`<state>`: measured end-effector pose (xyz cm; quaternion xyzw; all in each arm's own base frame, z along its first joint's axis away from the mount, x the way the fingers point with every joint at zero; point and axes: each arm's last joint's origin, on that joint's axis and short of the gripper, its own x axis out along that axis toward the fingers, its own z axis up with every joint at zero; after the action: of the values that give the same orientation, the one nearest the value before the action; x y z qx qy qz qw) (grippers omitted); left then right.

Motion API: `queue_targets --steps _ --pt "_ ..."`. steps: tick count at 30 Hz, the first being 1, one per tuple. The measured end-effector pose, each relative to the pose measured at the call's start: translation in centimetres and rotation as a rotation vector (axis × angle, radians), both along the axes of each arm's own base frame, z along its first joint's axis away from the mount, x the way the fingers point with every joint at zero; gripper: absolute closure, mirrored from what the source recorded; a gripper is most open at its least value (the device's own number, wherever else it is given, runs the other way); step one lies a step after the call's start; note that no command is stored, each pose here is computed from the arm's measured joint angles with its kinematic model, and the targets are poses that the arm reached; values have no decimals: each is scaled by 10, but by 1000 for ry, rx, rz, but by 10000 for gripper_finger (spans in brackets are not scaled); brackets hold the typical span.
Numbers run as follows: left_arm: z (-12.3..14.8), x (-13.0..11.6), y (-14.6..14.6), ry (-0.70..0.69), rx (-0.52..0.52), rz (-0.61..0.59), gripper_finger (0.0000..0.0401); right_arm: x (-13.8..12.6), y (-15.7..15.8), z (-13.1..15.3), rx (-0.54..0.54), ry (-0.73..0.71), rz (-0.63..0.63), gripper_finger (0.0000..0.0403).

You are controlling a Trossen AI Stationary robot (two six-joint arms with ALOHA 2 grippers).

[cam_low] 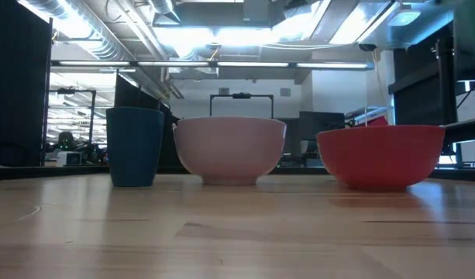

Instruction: Nest bowls inside each other

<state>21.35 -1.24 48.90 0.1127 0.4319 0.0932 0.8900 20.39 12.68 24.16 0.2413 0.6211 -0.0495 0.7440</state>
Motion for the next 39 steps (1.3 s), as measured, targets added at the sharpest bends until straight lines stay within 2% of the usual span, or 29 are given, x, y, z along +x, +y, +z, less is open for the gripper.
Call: queue_targets --steps 8,17,27,39 --pt "1 -3 0 -4 6 -8 269 53 -70 48 -90 -114 -27 403" --pt "11 -23 2 -55 6 -12 269 111 -138 68 -192 -159 -2 403" --pt "20 -45 5 -121 -6 33 269 168 -192 58 -223 -146 11 403" --pt "22 -52 6 -145 -23 50 269 212 -251 21 -169 -59 -41 403"
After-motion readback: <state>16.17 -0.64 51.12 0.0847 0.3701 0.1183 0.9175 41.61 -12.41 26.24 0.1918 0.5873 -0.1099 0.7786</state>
